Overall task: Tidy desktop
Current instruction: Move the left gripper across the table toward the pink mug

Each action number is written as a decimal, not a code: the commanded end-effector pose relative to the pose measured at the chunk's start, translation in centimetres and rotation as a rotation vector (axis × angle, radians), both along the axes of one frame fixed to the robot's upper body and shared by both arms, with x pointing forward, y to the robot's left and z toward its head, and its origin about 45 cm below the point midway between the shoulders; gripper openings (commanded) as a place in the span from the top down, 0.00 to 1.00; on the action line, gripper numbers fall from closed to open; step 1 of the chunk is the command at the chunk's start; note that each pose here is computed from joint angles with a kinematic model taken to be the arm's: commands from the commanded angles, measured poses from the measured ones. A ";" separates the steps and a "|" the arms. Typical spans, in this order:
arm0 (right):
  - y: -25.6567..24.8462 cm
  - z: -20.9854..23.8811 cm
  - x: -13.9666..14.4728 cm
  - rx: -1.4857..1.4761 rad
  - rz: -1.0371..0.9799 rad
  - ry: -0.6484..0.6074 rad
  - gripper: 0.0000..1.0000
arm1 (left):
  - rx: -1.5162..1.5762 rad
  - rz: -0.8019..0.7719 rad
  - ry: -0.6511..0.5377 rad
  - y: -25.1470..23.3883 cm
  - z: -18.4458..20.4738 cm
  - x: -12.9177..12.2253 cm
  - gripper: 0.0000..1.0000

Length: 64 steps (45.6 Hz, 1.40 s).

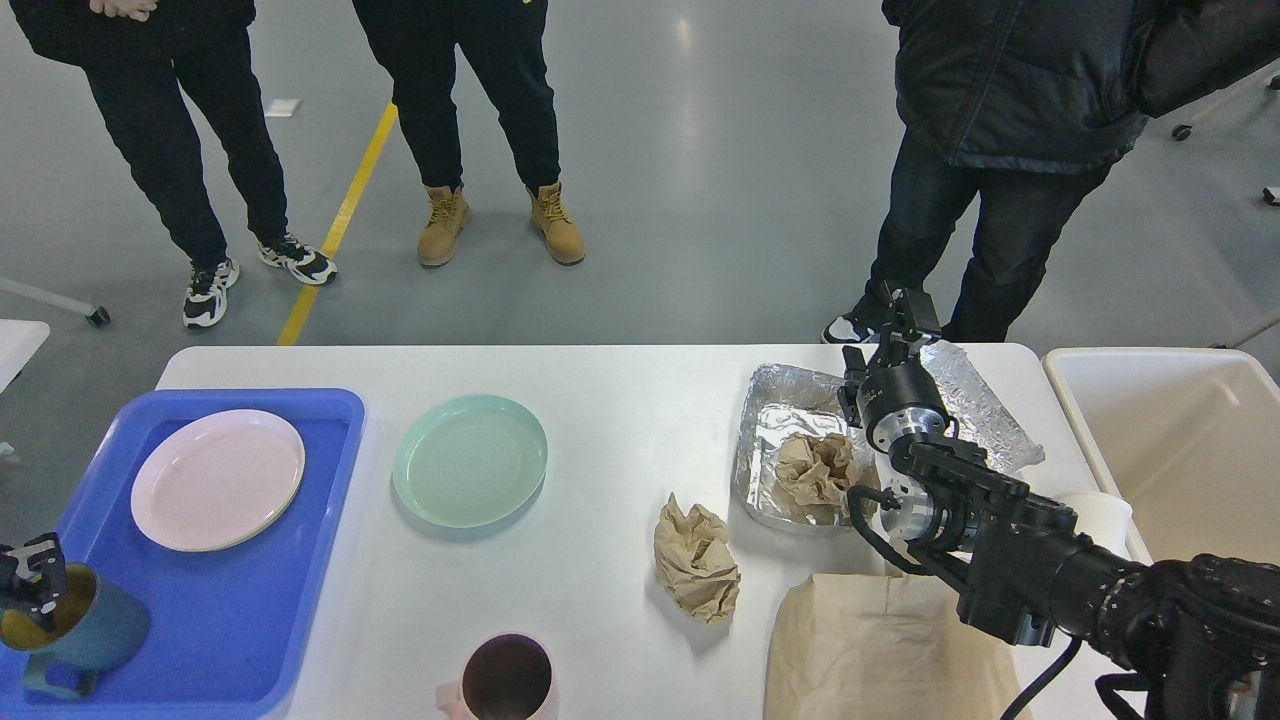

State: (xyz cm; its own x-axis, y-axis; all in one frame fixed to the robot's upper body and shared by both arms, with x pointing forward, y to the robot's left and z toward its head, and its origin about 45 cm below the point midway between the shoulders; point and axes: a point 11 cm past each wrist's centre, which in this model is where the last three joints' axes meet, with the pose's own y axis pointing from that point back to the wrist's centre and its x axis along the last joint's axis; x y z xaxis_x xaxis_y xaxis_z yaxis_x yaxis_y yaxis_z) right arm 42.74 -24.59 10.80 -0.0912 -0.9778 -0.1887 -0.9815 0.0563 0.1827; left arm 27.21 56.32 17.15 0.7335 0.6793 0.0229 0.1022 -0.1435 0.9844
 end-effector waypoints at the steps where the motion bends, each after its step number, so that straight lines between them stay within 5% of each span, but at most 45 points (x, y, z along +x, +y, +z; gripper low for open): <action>1: 0.0 0.0 0.0 0.000 0.000 0.000 0.00 | -0.008 -0.005 0.015 -0.2 0.1 -0.1 0.11; 11: 0.0 0.0 0.0 0.000 0.000 0.000 0.00 | 0.052 -0.067 0.048 -0.1 3.2 0.9 0.04; 20: 0.0 0.0 0.0 0.000 0.000 0.000 0.00 | 0.144 -0.204 0.072 -2.9 7.6 4.8 0.04; 36: 0.0 0.0 0.0 0.000 0.000 0.000 0.00 | 0.091 -0.492 0.099 -17.0 11.3 9.7 0.04; 53: 0.0 0.0 0.0 0.000 0.000 0.000 0.00 | 0.111 -0.667 0.129 -24.5 14.4 9.6 0.04; 64: 0.0 0.0 0.0 0.000 0.000 0.000 0.00 | 0.056 -0.747 0.157 -28.1 11.1 9.5 0.04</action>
